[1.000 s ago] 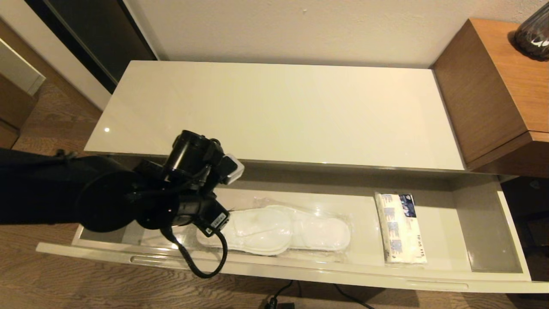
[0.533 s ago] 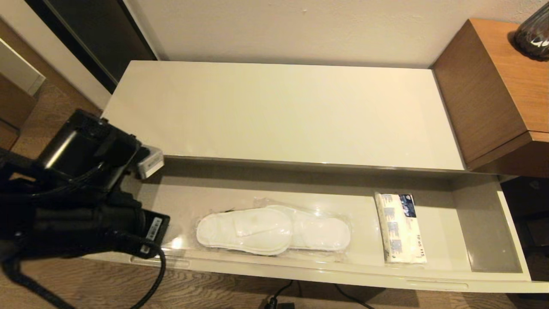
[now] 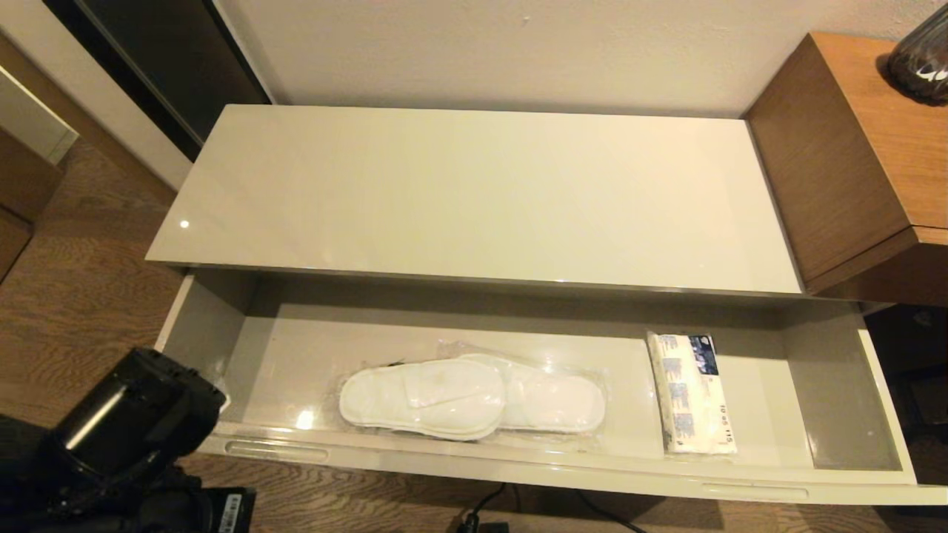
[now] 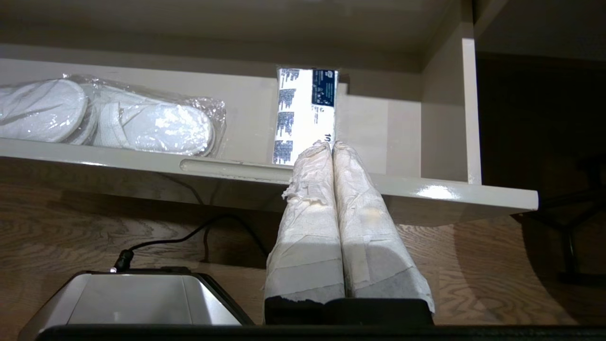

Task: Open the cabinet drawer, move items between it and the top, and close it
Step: Close the drawer

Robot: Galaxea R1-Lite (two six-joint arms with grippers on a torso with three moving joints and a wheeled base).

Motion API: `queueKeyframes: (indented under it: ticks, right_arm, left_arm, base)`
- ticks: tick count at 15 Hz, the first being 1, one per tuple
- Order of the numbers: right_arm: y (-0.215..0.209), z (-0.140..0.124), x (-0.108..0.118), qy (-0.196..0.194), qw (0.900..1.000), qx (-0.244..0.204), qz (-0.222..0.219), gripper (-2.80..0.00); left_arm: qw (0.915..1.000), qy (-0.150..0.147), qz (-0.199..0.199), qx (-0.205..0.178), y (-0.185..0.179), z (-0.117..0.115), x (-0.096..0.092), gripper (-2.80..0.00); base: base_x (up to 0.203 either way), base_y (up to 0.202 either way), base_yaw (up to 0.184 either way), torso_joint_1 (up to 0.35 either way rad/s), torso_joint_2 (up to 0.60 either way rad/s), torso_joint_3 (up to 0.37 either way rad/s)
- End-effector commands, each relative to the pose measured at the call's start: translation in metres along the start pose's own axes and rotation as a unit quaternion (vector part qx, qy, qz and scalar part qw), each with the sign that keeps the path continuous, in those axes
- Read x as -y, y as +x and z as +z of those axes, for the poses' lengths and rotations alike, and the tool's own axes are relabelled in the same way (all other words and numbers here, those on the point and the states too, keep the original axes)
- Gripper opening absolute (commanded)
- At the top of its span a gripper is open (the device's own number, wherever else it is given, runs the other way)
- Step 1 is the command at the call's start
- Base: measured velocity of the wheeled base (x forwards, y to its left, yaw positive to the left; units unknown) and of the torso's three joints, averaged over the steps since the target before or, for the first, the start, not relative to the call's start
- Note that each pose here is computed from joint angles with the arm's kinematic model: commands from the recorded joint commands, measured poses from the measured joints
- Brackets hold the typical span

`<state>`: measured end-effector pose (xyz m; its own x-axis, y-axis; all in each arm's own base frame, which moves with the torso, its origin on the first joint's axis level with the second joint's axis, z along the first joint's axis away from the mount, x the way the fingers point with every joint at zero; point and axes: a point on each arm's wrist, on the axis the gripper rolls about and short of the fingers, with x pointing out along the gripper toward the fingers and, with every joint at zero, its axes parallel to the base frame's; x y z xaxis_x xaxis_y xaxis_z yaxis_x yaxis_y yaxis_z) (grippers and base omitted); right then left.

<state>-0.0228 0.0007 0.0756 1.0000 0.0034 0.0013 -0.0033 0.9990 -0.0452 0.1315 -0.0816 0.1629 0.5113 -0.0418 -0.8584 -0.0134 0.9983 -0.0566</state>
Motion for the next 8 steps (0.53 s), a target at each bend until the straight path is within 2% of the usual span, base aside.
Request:
queueKeyframes:
  ticks: [1,5,7,8]
  right_arm:
    - [0.000,0.000,0.000,0.000,1.000,0.001,0.000,-2.80]
    - [0.000,0.000,0.000,0.000,1.000,0.001,0.000,-2.80]
    - [0.000,0.000,0.000,0.000,1.000,0.000,0.000,-2.80]
    - [0.000,0.000,0.000,0.000,1.000,0.000,0.000,-2.80]
  left_arm:
    - [0.9998,-0.014,-0.006,-0.013,0.021,-0.014,0.000,-2.80]
    - [0.9981,-0.043,0.016,-0.042,0.048,-0.019,0.005,-2.80]
    - [0.9973,-0.069,0.007,-0.025,0.061,-0.011,0.014,-2.80]
    - [0.9971,-0.073,0.004,-0.019,0.064,-0.008,0.017,-2.80]
  base:
    - [0.000,0.000,0.000,0.000,0.00,0.000]
    - [0.000,0.000,0.000,0.000,0.00,0.000]
    - [0.000,0.000,0.000,0.000,0.00,0.000]
    - [0.000,0.000,0.000,0.000,0.00,0.000]
